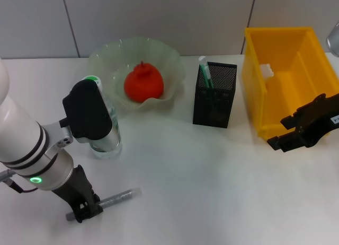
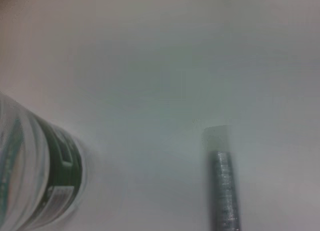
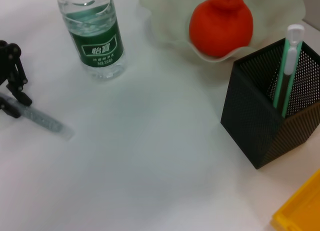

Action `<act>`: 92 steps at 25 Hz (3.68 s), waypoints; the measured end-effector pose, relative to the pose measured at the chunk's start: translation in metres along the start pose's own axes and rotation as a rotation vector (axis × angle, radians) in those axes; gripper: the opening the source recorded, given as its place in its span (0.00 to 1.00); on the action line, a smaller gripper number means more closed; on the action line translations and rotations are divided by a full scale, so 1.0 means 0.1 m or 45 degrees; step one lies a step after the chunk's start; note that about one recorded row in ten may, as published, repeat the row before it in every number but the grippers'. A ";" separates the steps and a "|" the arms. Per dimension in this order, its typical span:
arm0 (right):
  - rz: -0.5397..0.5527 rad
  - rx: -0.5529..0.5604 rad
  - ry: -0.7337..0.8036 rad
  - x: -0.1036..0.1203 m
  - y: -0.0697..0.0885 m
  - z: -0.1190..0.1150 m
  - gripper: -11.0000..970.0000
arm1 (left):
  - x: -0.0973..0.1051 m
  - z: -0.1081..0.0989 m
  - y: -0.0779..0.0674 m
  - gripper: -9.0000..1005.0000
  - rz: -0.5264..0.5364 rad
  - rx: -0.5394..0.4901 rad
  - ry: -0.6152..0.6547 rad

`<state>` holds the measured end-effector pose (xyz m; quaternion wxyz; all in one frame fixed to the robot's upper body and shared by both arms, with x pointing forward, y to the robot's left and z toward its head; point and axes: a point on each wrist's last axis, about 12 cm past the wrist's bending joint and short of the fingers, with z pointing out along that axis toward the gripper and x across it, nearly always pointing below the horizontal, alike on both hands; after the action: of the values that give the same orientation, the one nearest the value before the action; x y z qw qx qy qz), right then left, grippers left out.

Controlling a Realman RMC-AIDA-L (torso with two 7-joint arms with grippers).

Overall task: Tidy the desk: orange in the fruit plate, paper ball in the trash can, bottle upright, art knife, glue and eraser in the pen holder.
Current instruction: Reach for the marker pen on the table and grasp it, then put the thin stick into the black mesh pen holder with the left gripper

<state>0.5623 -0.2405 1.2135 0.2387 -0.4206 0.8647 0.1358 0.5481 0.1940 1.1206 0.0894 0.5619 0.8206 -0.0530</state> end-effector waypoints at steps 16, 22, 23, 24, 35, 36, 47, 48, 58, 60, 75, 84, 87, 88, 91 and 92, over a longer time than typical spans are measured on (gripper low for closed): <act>0.020 -0.003 -0.068 0.09 -0.01 -0.16 0.62 | 0.19 -0.47 0.02 0.15 -0.104 0.072 -0.392; -0.033 -0.138 -0.229 0.41 0.02 -0.32 0.62 | 0.39 -0.69 0.00 0.15 -0.151 0.139 -0.747; -0.043 -0.153 -0.254 0.50 0.02 -0.35 0.62 | 0.42 -0.72 0.00 0.15 -0.157 0.148 -0.820; -0.054 -0.162 -0.279 0.58 0.03 -0.38 0.62 | 0.42 -0.72 0.00 0.15 -0.157 0.148 -0.820; 0.047 -0.177 -0.541 1.51 0.03 -0.66 0.62 | 0.22 -0.55 0.03 0.15 -0.172 0.217 -1.293; 0.059 -0.175 -0.555 1.56 0.04 -0.67 0.62 | 0.11 -0.46 0.09 0.15 -0.176 0.220 -1.362; 0.127 -0.155 -0.598 1.74 0.03 -0.63 0.62 | -0.60 -0.28 0.25 0.15 -0.259 0.016 -1.493; 0.130 -0.158 -0.600 1.74 0.03 -0.63 0.62 | -0.60 -0.28 0.25 0.15 -0.259 0.016 -1.493; 0.125 -0.158 -0.607 1.74 0.02 -0.60 0.62 | -1.22 -0.20 0.20 0.16 -0.346 -0.200 -1.487; 0.119 -0.162 -0.610 1.73 0.02 -0.59 0.62 | -1.22 -0.20 0.20 0.16 -0.346 -0.200 -1.487; 0.063 -0.183 -0.628 1.72 0.02 -0.55 0.62 | -1.48 -0.08 0.30 0.18 -0.477 -0.233 -1.439; 0.057 -0.177 -0.624 1.71 0.01 -0.55 0.62 | -1.40 -0.01 0.34 0.20 -0.510 -0.259 -1.409; 0.056 -0.178 -0.625 1.71 0.01 -0.55 0.62 | -1.38 0.01 0.35 0.20 -0.522 -0.263 -1.397; 0.055 -0.178 -0.626 1.70 0.01 -0.55 0.62 | -1.38 0.01 0.35 0.22 -0.522 -0.263 -1.397; 0.055 -0.182 -0.627 1.70 0.01 -0.55 0.62 | -1.38 0.03 0.37 0.28 -0.533 -0.263 -1.389; 0.056 -0.183 -0.628 1.70 0.00 -0.54 0.62 | -1.38 0.03 0.37 0.30 -0.533 -0.263 -1.389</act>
<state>0.4553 -0.3765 1.1699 0.4088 -0.3717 0.7773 0.3007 0.6311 0.0806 1.1471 0.5402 0.2681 0.7505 -0.2703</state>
